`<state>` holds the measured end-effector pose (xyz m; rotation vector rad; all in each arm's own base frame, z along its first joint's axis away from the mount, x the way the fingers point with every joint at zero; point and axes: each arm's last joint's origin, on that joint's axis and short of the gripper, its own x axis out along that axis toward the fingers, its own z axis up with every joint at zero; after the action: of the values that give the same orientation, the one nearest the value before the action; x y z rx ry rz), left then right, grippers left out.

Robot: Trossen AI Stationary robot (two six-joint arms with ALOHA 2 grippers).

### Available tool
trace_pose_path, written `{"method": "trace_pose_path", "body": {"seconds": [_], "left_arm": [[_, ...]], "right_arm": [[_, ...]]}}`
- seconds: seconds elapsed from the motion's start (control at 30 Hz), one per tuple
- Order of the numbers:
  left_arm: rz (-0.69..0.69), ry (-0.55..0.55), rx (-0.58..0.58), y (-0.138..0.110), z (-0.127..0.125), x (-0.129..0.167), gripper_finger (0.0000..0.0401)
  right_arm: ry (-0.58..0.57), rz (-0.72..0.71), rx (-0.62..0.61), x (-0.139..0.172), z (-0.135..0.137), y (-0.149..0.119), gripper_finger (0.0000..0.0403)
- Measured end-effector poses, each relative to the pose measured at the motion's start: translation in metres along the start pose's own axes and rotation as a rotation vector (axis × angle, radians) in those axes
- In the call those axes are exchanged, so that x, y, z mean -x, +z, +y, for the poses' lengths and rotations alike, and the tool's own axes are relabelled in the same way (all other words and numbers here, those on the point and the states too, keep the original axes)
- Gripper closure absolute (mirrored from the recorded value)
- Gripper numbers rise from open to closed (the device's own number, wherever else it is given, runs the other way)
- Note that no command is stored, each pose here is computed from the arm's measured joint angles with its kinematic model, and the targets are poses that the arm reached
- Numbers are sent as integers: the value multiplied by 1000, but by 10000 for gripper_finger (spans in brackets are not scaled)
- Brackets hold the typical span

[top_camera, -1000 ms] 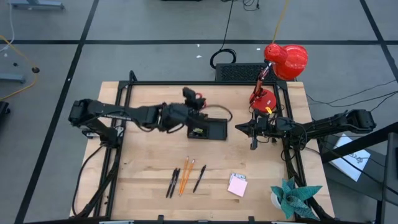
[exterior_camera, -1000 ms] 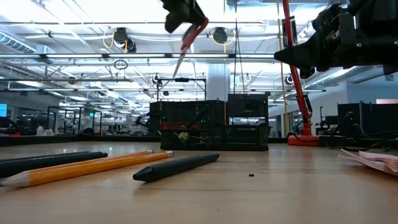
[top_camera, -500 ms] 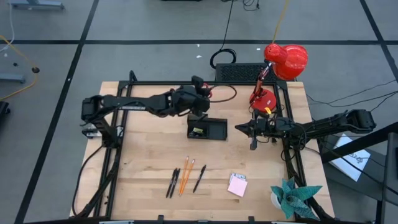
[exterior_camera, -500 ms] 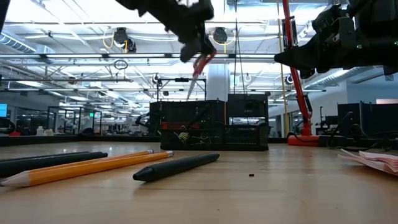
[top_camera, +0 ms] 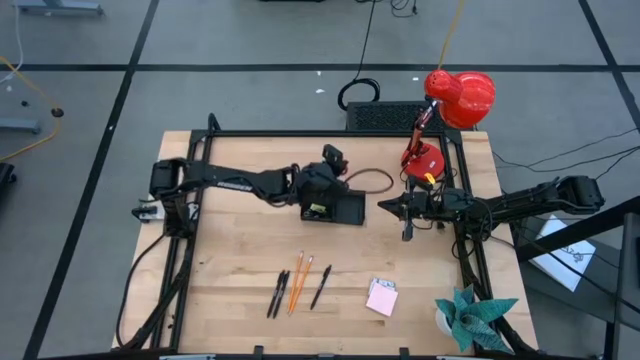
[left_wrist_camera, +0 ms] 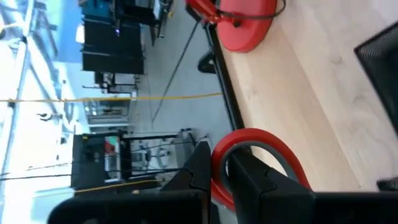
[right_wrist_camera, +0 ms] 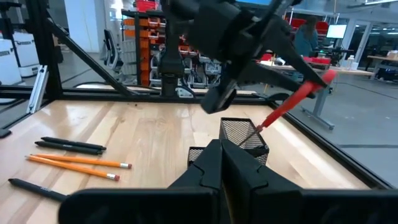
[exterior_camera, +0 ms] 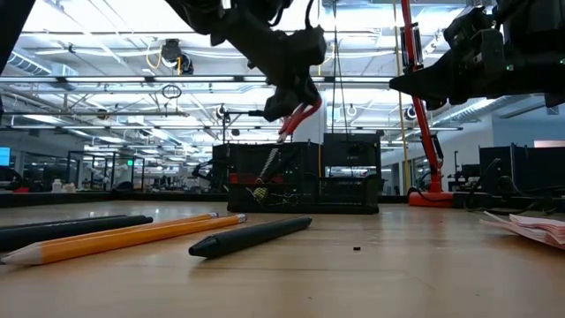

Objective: Pick and place office supplies into organizer
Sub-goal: Put the red scissors into the desk organizer

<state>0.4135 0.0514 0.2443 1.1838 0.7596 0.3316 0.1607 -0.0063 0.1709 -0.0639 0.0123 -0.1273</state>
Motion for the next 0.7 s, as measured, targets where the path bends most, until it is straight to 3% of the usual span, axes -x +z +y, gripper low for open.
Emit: {"method": "trace_pose_path", "body": {"seconds": [0.27, 0.43, 0.7], "left_arm": [[-26, 4, -66, 18, -18, 5, 371], [-5, -49, -138, 13, -40, 2, 371], [16, -69, -153, 8, -51, 1, 371]], "right_arm": [[0, 1, 2, 0, 0, 0, 403], [0, 3, -5, 0, 0, 0, 403], [0, 3, -11, 0, 0, 0, 403]]}}
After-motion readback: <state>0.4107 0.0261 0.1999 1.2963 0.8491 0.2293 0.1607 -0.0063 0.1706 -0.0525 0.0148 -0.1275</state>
